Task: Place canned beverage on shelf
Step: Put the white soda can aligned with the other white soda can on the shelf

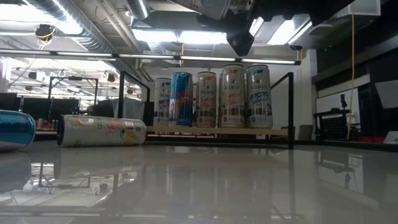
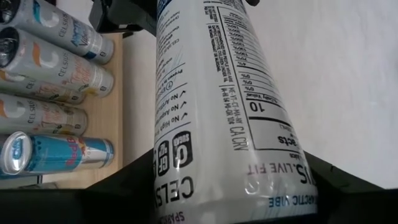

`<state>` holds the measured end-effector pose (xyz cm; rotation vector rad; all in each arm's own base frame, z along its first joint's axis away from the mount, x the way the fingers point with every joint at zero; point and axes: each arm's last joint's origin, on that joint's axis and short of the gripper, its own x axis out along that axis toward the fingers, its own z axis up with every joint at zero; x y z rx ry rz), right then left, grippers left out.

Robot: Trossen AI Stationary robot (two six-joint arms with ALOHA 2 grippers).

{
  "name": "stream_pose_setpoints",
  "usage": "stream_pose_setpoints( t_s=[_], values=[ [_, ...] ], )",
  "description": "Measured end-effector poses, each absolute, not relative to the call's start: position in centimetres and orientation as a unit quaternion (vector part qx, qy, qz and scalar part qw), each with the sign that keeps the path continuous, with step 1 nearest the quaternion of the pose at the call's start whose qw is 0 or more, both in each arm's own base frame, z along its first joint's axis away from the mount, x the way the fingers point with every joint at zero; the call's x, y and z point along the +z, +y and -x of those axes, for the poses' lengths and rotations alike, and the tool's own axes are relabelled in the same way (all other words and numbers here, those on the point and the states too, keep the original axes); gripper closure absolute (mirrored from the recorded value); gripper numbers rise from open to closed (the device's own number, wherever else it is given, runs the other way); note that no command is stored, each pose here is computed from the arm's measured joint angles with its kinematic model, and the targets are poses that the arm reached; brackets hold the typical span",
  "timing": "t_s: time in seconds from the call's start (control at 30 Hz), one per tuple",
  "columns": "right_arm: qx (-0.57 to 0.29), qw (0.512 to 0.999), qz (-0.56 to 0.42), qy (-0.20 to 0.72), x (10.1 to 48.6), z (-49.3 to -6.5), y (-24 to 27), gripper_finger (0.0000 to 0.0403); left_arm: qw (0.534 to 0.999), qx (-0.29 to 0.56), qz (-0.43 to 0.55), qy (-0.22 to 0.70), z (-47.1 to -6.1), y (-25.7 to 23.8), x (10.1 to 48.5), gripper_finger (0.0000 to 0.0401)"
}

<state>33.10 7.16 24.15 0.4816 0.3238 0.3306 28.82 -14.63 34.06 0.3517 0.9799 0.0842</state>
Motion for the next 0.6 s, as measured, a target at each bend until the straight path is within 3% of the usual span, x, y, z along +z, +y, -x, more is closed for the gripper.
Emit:
stream_pose_setpoints(
  t_s=[0.33,0.6],
  values=[
    [0.157,0.945,-0.224,0.179,23.7,-33.0,7.1,0.0057,0.867,0.034,-0.143,0.475,-28.9,-14.5,34.0,0.0156],
    [0.132,0.946,-0.186,0.232,23.7,-32.0,5.9,0.0048,0.855,0.032,-0.022,0.516,-29.3,-13.2,33.7,0.0155]
  ],
)
